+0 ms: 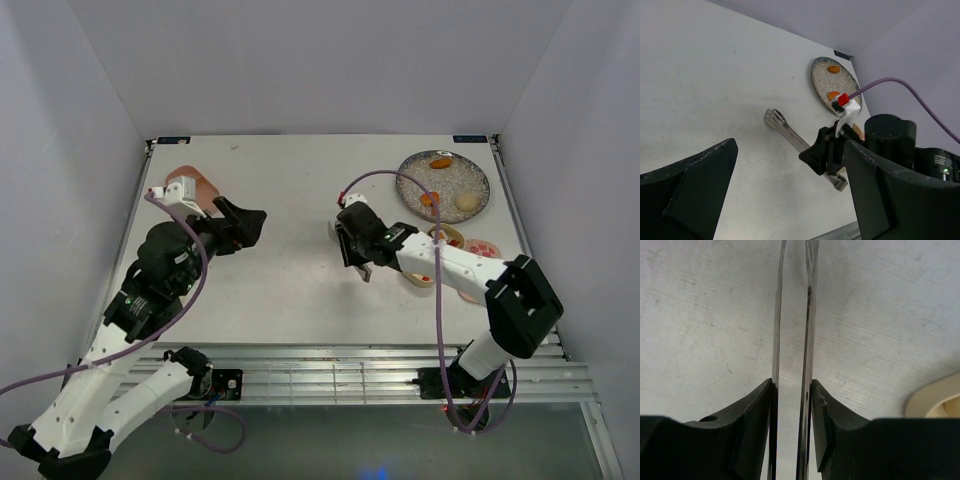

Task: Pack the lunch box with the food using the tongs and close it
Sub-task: Place the clamp at the center of the board.

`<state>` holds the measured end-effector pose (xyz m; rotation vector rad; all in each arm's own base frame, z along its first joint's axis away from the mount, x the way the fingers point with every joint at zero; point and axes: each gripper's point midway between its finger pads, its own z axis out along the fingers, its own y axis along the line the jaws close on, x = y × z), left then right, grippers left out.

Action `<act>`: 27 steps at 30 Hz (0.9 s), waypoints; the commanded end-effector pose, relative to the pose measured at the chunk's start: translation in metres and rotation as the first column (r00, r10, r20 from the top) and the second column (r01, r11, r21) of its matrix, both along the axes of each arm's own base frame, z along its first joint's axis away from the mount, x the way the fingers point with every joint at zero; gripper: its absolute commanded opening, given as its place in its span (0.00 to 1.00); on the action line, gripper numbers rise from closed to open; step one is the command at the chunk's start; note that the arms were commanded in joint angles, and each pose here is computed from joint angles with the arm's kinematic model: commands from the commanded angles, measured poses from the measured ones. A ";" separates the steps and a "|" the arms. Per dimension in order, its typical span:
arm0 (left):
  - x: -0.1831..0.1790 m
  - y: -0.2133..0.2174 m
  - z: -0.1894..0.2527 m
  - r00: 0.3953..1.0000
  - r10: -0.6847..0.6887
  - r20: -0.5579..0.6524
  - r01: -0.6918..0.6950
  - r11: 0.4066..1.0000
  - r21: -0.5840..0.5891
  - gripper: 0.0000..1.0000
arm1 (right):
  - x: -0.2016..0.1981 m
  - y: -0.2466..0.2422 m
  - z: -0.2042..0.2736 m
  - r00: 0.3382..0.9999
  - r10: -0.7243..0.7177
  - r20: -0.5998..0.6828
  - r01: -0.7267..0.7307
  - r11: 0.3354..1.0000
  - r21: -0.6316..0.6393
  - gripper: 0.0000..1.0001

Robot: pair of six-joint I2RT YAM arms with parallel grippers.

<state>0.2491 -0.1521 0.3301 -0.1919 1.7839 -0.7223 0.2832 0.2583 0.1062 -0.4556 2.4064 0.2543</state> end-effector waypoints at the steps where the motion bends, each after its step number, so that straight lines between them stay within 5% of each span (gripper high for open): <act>1: -0.009 0.023 -0.008 0.997 0.076 -0.033 -0.074 0.994 0.075 0.98 | 0.015 0.027 0.015 0.994 -0.061 0.092 0.057 0.998 0.037 0.41; 8: -0.015 0.031 -0.008 0.995 0.098 -0.023 -0.097 0.994 0.056 0.98 | -0.006 0.057 -0.018 0.996 -0.017 0.082 0.025 0.995 -0.100 0.41; 27: -0.010 0.038 -0.010 0.990 0.136 -0.027 -0.133 0.986 0.096 0.98 | -0.050 0.102 -0.062 1.000 0.011 0.004 -0.010 0.990 -0.143 0.50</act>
